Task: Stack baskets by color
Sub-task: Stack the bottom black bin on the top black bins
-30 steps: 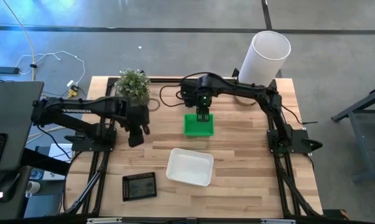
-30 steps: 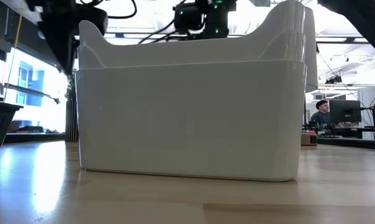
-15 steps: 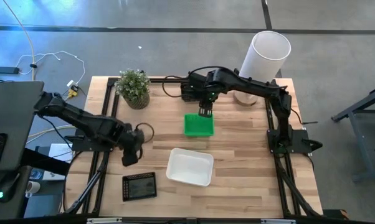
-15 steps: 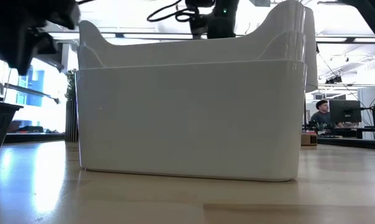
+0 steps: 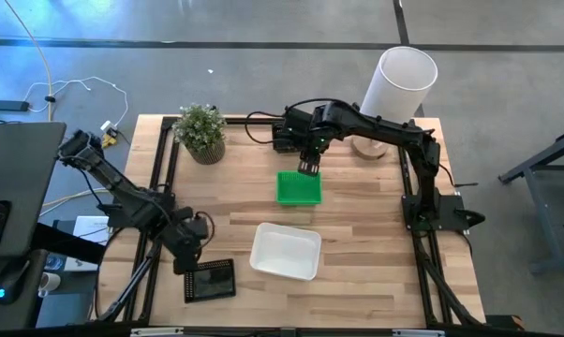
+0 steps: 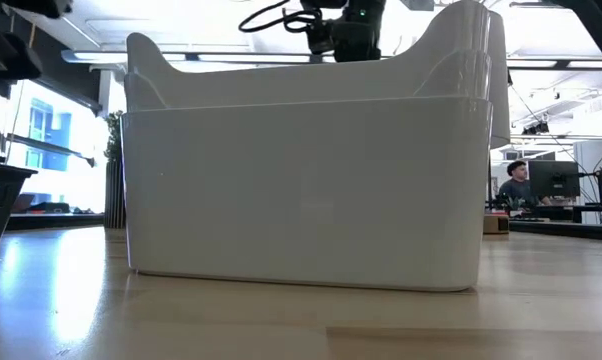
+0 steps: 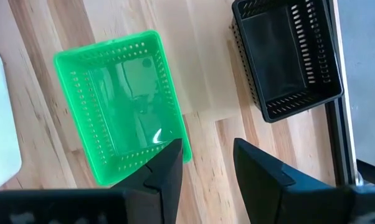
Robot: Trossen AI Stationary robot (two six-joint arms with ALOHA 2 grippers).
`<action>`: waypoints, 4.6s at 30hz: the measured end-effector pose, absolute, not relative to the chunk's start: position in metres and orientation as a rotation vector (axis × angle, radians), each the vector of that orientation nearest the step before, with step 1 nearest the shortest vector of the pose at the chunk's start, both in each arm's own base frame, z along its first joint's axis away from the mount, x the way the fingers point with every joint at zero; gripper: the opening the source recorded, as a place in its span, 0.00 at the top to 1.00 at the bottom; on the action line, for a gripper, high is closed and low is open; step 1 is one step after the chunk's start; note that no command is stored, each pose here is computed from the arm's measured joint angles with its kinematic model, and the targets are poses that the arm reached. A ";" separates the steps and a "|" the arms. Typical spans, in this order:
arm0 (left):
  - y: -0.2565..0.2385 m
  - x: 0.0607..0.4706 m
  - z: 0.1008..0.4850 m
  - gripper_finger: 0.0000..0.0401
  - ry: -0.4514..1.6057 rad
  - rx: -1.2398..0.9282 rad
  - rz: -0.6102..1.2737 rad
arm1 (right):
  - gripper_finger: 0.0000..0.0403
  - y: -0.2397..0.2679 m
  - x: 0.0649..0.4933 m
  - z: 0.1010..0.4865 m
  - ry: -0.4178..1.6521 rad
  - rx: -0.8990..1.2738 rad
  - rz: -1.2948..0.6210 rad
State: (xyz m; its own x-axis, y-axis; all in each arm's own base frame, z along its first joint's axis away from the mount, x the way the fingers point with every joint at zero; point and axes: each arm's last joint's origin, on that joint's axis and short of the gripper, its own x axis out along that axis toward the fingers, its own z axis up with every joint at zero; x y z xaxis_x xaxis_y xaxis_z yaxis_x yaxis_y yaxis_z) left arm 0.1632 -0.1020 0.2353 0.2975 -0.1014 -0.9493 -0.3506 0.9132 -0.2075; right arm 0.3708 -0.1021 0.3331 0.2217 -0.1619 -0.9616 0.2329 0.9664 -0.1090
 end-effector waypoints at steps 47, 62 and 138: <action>-0.155 0.191 0.167 0.97 1.339 -0.313 0.296 | 0.68 -0.101 0.357 0.330 1.466 0.052 -0.369; -0.143 0.189 0.195 1.00 1.328 -0.333 0.315 | 0.68 -0.096 0.349 0.328 1.525 0.026 -0.363; 0.081 0.234 0.262 1.00 0.703 0.082 1.104 | 0.50 -0.091 0.334 0.354 0.508 -0.352 -0.391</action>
